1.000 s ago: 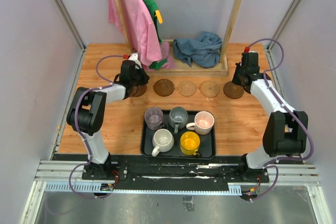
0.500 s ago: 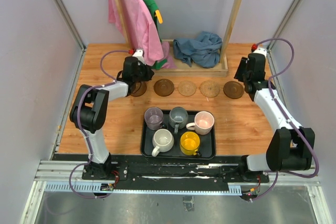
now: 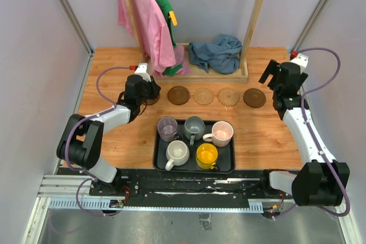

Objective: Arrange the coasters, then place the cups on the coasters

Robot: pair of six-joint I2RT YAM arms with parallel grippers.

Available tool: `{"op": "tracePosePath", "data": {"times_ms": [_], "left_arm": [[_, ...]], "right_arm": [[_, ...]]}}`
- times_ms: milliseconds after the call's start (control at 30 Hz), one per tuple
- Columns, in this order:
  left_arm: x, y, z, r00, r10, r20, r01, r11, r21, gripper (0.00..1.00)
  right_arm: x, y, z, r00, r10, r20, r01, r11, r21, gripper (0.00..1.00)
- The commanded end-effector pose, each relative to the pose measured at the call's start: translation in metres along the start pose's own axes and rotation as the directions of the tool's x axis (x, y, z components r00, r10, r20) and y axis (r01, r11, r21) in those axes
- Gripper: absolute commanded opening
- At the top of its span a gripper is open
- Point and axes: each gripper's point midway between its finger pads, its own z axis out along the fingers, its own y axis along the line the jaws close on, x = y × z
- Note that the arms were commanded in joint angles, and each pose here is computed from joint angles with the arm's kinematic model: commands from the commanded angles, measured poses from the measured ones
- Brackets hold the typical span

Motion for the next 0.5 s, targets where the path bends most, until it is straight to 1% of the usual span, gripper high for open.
{"op": "tracePosePath", "data": {"times_ms": [0, 167, 333, 467], "left_arm": [[-0.003, 0.005, -0.024, 0.996, -0.058, 0.062, 0.061, 0.998, -0.033, 0.23], [0.000, 0.019, -0.055, 0.991, -0.071, 0.109, 0.082, 0.992, -0.097, 0.24], [0.000, 0.032, -0.082, 0.987, -0.071, 0.145, 0.095, 0.982, -0.165, 0.24], [0.001, 0.035, -0.099, 0.983, -0.088, 0.164, 0.117, 0.977, -0.178, 0.24]], "right_arm": [[0.004, -0.027, -0.003, 1.000, 0.026, 0.009, -0.027, 0.993, 0.118, 0.98], [0.013, -0.028, -0.011, 0.999, 0.009, -0.049, -0.004, 0.994, 0.112, 0.98], [0.013, -0.030, -0.020, 0.999, 0.012, -0.040, -0.008, 0.995, 0.102, 0.98], [0.015, -0.026, -0.027, 0.999, 0.022, -0.036, -0.019, 0.998, 0.066, 0.98]]}}
